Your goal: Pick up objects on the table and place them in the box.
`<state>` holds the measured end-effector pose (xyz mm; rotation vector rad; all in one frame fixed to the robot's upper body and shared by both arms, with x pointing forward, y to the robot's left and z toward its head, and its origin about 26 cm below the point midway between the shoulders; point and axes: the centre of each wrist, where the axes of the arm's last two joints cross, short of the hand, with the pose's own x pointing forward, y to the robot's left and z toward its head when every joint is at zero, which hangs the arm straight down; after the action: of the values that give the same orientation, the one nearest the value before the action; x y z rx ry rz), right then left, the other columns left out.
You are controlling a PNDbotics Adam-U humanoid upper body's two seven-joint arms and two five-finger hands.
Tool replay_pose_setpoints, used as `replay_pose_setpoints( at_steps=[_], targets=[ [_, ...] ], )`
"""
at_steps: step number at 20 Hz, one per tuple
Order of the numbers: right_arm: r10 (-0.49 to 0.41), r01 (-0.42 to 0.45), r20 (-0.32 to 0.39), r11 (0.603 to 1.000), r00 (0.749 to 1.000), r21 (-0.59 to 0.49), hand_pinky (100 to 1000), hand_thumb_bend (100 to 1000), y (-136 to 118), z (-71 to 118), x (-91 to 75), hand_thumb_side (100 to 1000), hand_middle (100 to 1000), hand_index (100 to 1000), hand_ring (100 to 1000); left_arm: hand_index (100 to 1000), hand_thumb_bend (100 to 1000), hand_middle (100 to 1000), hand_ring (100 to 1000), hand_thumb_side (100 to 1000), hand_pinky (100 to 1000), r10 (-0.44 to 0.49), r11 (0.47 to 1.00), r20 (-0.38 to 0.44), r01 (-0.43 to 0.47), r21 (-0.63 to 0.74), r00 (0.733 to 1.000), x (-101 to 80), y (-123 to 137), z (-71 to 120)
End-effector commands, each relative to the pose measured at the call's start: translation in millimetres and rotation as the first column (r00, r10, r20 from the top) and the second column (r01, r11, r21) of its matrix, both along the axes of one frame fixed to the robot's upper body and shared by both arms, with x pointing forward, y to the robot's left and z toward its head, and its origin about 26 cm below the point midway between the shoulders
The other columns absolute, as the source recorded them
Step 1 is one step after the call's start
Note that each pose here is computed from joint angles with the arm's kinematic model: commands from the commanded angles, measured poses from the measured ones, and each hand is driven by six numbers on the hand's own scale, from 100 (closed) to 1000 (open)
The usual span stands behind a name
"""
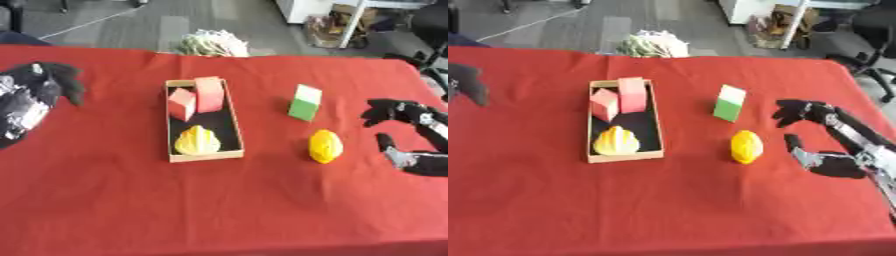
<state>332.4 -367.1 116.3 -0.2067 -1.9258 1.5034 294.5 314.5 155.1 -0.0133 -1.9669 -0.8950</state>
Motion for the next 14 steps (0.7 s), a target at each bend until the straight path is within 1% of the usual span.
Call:
replay_pose_setpoints(
  at_steps=[1,4,6,10,14],
  targets=[
    [0.051,-0.043,0.031,0.977,0.998,-0.211,791,100,-12.2,18.5,10.0,231,831,974,803,808,100,585,565,765,703,-0.003,1.000,0.000,0.003,-0.017,1.000,-4.7,-1.4,5.4],
    [0.098,-0.085,0.026,0.943,0.995,-0.322,806,100,-9.1,17.7,21.4,247,856,980,836,809,100,583,563,777,702,-0.011,1.000,-0.022,0.010,-0.030,1.000,-7.2,-4.4,1.6],
    [0.115,-0.100,0.019,0.925,0.993,-0.366,812,100,-6.6,13.9,28.2,253,864,981,846,809,100,582,562,786,702,-0.017,0.999,-0.033,0.016,-0.035,0.999,-7.9,-6.2,-0.2],
    [0.120,-0.103,0.014,0.905,0.993,-0.414,817,100,-2.9,4.0,40.3,262,867,981,854,810,100,582,563,797,702,-0.031,0.999,-0.049,0.029,-0.033,0.998,-8.4,-9.0,-2.9],
    [0.113,-0.097,0.009,0.888,0.994,-0.449,822,100,-1.5,-7.0,48.5,270,872,981,861,811,100,582,562,803,702,-0.038,0.999,-0.056,0.036,-0.029,0.998,-8.9,-10.4,-4.6]
  ],
)
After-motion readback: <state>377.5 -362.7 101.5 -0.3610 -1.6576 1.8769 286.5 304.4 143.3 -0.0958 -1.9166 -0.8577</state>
